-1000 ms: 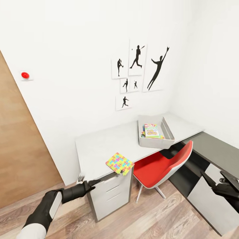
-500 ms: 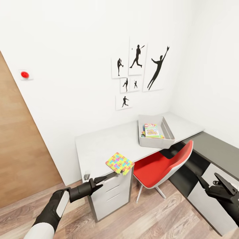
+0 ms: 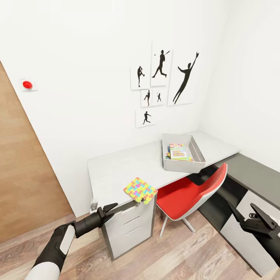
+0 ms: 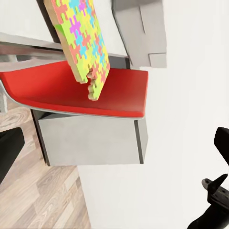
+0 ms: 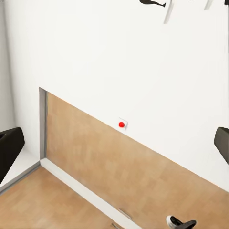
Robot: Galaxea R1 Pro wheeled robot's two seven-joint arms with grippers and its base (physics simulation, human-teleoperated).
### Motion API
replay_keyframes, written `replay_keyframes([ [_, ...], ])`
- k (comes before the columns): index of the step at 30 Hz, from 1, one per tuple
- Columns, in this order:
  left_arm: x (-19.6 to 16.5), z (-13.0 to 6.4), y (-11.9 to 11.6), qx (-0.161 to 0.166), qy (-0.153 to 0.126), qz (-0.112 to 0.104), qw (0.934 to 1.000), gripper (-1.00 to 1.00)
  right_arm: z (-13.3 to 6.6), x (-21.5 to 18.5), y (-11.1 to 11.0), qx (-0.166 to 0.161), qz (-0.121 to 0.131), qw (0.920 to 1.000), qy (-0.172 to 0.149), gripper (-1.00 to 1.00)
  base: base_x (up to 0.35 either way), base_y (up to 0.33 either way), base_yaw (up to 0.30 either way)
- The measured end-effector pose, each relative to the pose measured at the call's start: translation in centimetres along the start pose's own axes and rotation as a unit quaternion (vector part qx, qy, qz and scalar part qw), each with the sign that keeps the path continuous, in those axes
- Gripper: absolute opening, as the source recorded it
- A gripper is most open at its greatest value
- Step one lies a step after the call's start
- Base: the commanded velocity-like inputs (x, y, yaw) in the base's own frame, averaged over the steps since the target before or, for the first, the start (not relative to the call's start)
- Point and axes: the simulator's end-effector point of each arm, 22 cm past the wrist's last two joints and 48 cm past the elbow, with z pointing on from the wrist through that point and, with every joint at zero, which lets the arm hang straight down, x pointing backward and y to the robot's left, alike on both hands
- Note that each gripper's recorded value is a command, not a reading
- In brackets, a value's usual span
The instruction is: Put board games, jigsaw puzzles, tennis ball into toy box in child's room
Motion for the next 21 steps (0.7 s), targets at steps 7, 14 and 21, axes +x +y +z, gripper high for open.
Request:
replay_keyframes([
  [7, 0.7, 1.0, 1.8, -0.026, 0.003, -0.002, 0.9996, 1.0, -0.4, -0.1, -0.8, 0.0, -0.001, 1.0, -0.004, 1.0, 0.0, 0.0, 0.0],
  [14, 1.3, 1.8, 3.3, -0.048, 0.004, -0.004, 0.9988, 1.0, -0.7, 0.1, -1.5, -0.001, -0.001, 1.0, -0.004, 1.0, 0.0, 0.0, 0.0],
  [21, 1.6, 2.6, 3.9, -0.045, 0.002, -0.001, 0.999, 1.0, -1.1, 0.2, -2.4, 0.001, -0.001, 1.0, -0.004, 1.0, 0.0, 0.0, 0.0],
])
